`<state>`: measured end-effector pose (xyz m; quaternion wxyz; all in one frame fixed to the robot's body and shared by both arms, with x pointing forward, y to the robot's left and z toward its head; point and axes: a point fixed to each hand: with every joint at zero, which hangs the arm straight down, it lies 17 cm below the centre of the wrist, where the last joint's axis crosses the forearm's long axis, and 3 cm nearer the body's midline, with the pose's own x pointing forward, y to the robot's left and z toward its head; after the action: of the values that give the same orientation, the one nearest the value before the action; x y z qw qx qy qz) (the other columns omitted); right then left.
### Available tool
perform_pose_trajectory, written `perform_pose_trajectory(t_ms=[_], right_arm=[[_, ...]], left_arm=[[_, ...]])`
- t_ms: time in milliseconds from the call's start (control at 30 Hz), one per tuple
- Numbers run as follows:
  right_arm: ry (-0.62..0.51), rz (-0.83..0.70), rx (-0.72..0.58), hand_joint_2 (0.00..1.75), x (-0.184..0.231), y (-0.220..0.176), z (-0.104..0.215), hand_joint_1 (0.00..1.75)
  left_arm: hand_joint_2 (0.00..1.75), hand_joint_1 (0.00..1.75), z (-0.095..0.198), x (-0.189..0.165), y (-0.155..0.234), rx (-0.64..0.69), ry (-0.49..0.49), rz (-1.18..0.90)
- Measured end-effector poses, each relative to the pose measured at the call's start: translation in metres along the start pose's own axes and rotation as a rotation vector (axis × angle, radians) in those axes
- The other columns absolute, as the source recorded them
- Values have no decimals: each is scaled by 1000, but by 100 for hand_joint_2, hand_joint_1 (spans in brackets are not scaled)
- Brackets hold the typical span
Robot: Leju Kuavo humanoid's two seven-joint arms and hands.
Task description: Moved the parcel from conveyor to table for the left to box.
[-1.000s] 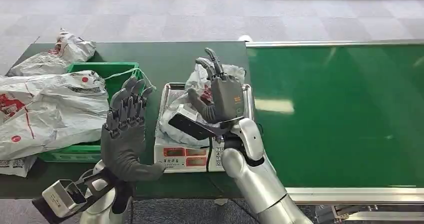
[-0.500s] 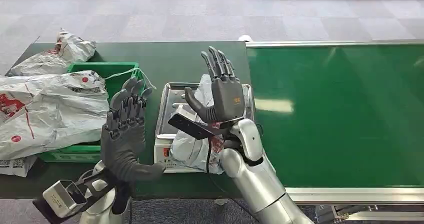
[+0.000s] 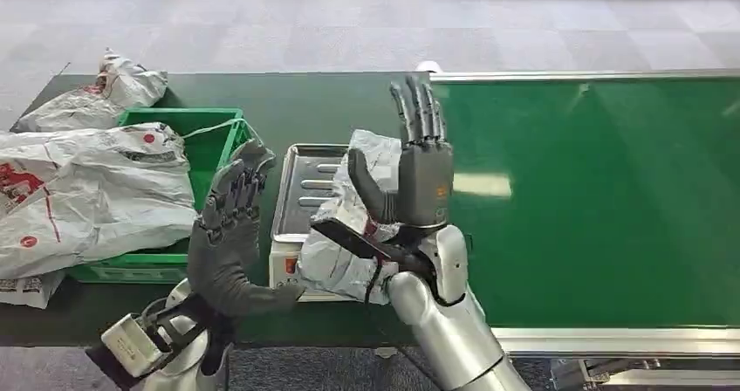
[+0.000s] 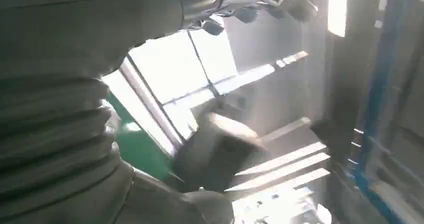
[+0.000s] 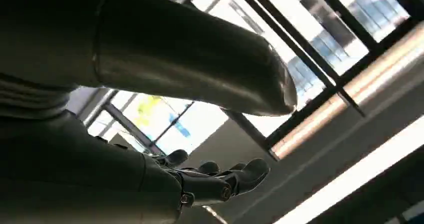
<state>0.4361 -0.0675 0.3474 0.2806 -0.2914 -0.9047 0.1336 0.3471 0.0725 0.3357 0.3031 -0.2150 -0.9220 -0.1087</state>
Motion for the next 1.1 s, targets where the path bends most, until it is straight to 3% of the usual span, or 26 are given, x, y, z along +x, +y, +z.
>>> perform_pose_trajectory(t_ms=[67, 200, 533, 667, 767, 900, 1100], right_arm=[[-64, -16, -174, 175, 12, -58, -10, 0], [-74, 12, -312, 175, 13, -113, -14, 0], [-109, 31, -437, 175, 18, -164, -14, 0], [-175, 15, -648, 175, 27, -243, 0, 0], [-228, 16, -734, 175, 45, -277, 6, 0], [-229, 4, -768, 175, 50, -291, 7, 0], [-241, -31, -775, 175, 52, -290, 7, 0]], left_arm=[[175, 0, -1, -19, 1, 4, 68, -109], [175, 0, -3, -27, 1, 17, 88, -131], [175, 0, -4, -37, -1, 19, 115, -144], [175, 0, 6, -77, 10, 37, 253, -346], [175, 0, 11, -116, 27, 18, 377, -586], [175, 0, 13, -167, 50, -41, 522, -865], [175, 0, 19, -222, 57, -188, 652, -989]])
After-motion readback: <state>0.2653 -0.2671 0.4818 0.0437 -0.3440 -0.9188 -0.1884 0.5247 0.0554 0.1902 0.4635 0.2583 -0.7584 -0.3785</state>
